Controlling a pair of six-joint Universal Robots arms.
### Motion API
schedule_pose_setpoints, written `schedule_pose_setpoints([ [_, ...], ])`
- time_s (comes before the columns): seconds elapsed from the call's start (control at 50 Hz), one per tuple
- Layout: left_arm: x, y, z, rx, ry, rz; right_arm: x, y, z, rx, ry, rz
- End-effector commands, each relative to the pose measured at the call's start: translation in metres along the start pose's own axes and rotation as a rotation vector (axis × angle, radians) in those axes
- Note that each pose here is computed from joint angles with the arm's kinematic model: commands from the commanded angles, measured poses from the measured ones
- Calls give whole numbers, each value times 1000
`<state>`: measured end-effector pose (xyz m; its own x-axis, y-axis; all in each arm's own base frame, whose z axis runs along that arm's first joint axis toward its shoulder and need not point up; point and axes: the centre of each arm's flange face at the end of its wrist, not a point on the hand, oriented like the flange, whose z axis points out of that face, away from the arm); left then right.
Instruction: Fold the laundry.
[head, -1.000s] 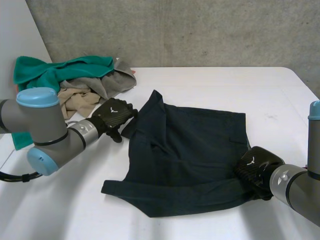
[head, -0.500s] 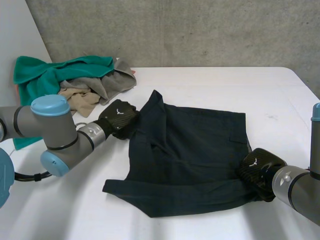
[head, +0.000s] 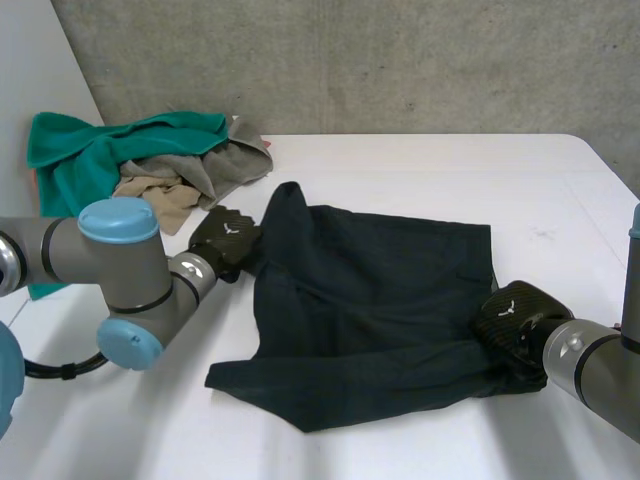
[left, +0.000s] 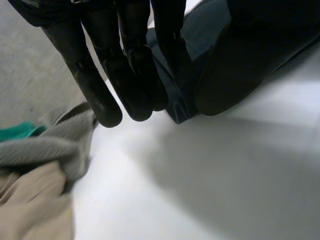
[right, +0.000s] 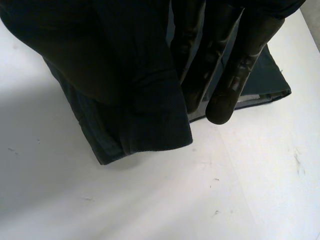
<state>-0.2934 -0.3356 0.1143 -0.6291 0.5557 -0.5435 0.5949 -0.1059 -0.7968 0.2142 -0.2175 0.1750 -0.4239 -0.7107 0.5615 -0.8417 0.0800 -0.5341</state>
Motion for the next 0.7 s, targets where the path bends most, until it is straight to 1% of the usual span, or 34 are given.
schedule_pose_setpoints([
  [0.02, 13, 0, -12, -73, -41, 114, -1, -1, 0, 5, -6, 13],
  [0.08, 18, -4, -14, -64, -37, 122, -2, -1, 0, 7, -12, 14],
  [0.16, 15, -12, -16, -48, -51, 116, -3, 0, 0, 6, -17, 13],
  [0.26, -4, -35, -26, -2, -104, 83, -4, -1, 0, 8, -18, 11],
  [0.32, -20, -52, -40, 33, -150, 15, -4, -1, 0, 8, -18, 13],
  [0.34, -28, -63, -50, 58, -168, -28, -4, -1, 0, 8, -18, 13],
  [0.4, -38, -77, -68, 97, -189, -99, -4, -1, 0, 9, -16, 12],
  [0.42, -43, -83, -81, 110, -195, -141, -4, -1, 0, 11, -16, 10],
  [0.46, -45, -88, -95, 124, -192, -179, -4, -1, 0, 11, -16, 12],
  [0.5, -40, -90, -115, 116, -162, -224, -4, -2, 0, 12, -15, 16],
  [0.56, -29, -88, -133, 83, -96, -256, -1, -3, 0, 17, -7, 40],
  [0.58, -19, -84, -145, 51, -36, -271, -1, -3, 0, 18, -6, 55],
  [0.64, -1, -77, -161, -13, 69, -296, 0, -3, 0, 19, -5, 64],
  [0.66, 10, -72, -170, -60, 133, -318, 0, -3, 0, 19, -5, 66],
  [0.7, 19, -68, -177, -104, 183, -335, 0, -3, 0, 17, -5, 67],
])
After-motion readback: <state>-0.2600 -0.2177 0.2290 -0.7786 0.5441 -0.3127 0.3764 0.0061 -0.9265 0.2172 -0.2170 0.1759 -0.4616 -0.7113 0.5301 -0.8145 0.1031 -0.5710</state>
